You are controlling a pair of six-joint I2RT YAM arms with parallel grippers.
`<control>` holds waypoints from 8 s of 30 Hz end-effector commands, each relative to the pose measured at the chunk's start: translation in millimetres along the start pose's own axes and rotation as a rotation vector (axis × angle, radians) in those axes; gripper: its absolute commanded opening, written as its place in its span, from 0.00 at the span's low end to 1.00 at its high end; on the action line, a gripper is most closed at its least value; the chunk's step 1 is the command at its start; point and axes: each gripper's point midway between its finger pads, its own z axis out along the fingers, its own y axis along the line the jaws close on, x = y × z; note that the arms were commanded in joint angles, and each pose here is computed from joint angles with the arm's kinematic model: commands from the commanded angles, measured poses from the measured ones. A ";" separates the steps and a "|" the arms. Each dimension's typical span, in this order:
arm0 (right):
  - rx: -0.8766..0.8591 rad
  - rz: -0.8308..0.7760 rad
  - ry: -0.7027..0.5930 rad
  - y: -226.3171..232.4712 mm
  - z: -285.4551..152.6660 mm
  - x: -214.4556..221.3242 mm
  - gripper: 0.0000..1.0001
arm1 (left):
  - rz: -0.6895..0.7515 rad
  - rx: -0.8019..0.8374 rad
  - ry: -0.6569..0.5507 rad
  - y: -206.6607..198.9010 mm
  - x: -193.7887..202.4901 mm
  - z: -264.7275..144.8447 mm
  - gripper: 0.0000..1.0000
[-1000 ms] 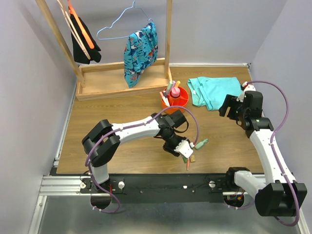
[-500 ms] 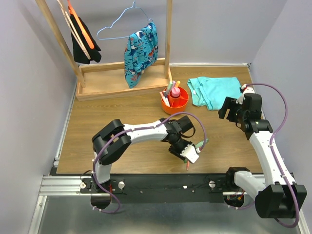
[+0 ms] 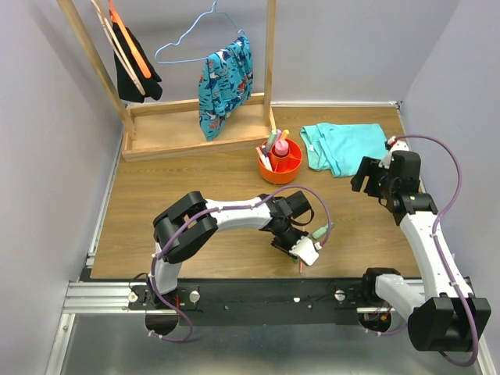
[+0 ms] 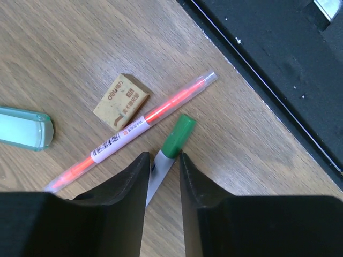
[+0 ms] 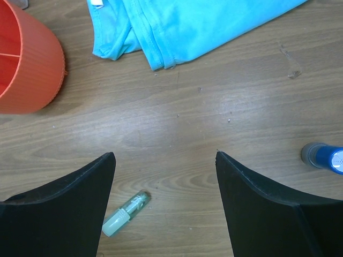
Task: Sort the stationery into containers
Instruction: Pick up the pen from the center of the board, then place the pen in the storage box, then pick up the pen from the center of the board, then place the pen in the storage box.
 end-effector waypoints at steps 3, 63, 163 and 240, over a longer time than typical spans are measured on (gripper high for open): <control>0.007 -0.007 0.010 -4.0 -1.3 7.0 0.83 | -0.052 0.065 0.050 -20.0 19.6 15.4 0.31; 0.096 -0.204 0.100 -37.0 40.3 -37.6 0.79 | -0.563 -0.803 -1.066 204.9 70.0 -288.4 0.10; -0.258 -0.408 0.657 155.1 25.9 192.2 0.57 | -1.050 -1.169 -0.371 -42.5 126.1 -312.4 0.57; -0.525 -0.676 -0.404 337.5 97.8 -76.8 0.01 | -1.070 -1.129 -0.392 5.8 144.3 -344.7 0.59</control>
